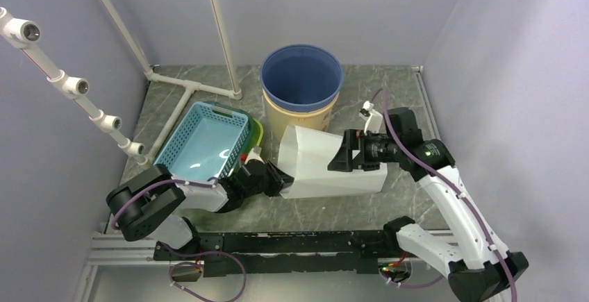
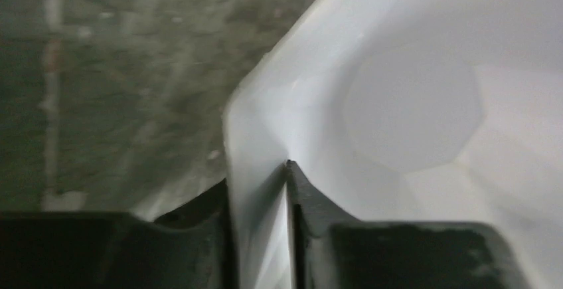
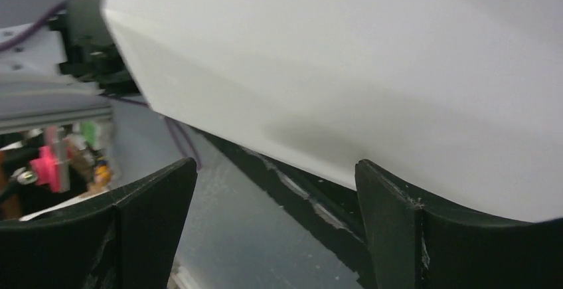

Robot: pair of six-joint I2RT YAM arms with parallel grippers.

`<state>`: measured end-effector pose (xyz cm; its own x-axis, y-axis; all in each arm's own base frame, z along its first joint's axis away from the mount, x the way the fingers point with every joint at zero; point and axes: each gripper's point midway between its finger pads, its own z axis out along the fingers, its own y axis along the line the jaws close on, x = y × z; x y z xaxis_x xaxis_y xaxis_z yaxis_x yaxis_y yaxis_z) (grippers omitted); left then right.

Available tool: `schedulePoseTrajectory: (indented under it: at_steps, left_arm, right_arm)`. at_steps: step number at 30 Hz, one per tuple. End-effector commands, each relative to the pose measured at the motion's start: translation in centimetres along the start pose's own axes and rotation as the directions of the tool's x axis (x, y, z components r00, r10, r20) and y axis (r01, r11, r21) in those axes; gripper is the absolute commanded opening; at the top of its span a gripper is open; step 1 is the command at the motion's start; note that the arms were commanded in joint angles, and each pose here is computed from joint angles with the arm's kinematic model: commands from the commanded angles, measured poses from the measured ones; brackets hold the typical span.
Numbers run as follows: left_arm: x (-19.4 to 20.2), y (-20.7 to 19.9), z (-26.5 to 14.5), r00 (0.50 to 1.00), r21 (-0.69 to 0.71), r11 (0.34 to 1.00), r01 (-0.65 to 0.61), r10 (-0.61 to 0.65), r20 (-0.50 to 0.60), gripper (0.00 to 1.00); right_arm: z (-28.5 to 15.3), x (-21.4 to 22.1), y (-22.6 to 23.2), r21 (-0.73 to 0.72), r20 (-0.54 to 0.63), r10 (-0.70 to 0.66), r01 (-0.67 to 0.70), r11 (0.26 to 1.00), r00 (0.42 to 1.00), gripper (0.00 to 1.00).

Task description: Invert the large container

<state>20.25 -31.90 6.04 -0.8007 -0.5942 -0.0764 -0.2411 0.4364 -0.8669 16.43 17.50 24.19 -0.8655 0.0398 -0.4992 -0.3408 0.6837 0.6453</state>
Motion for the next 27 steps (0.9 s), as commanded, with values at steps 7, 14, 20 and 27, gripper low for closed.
schedulePoseTrajectory:
  at_steps: [7, 14, 20, 27]
  left_arm:
    - [-1.1, 4.2, -1.8, 0.995, -0.246, 0.966, -0.081, 0.095, 0.044, 0.65]
    - [-1.8, 2.8, -3.1, 0.984, -0.283, 0.946, -0.157, 0.175, 0.042, 0.82]
    - [-1.9, 1.2, -4.3, 0.967, -0.342, 0.908, -0.241, 0.254, -0.007, 0.87]
    - [-2.8, -0.3, -6.5, 0.952, -0.380, 0.881, -0.282, 0.306, 0.003, 0.94]
  right_arm:
    - [1.8, -1.3, -3.2, 0.288, 0.002, -0.069, 0.066, 0.955, 0.998, 0.92]
    - [3.1, -1.0, -4.7, 0.369, -0.045, -0.068, 0.080, 0.926, 0.997, 0.91]
    - [3.2, -1.7, -5.4, 0.409, -0.026, -0.070, 0.074, 0.909, 0.997, 0.91]
    - [3.9, -1.7, -5.7, 0.414, -0.020, -0.047, 0.051, 0.909, 0.999, 0.90]
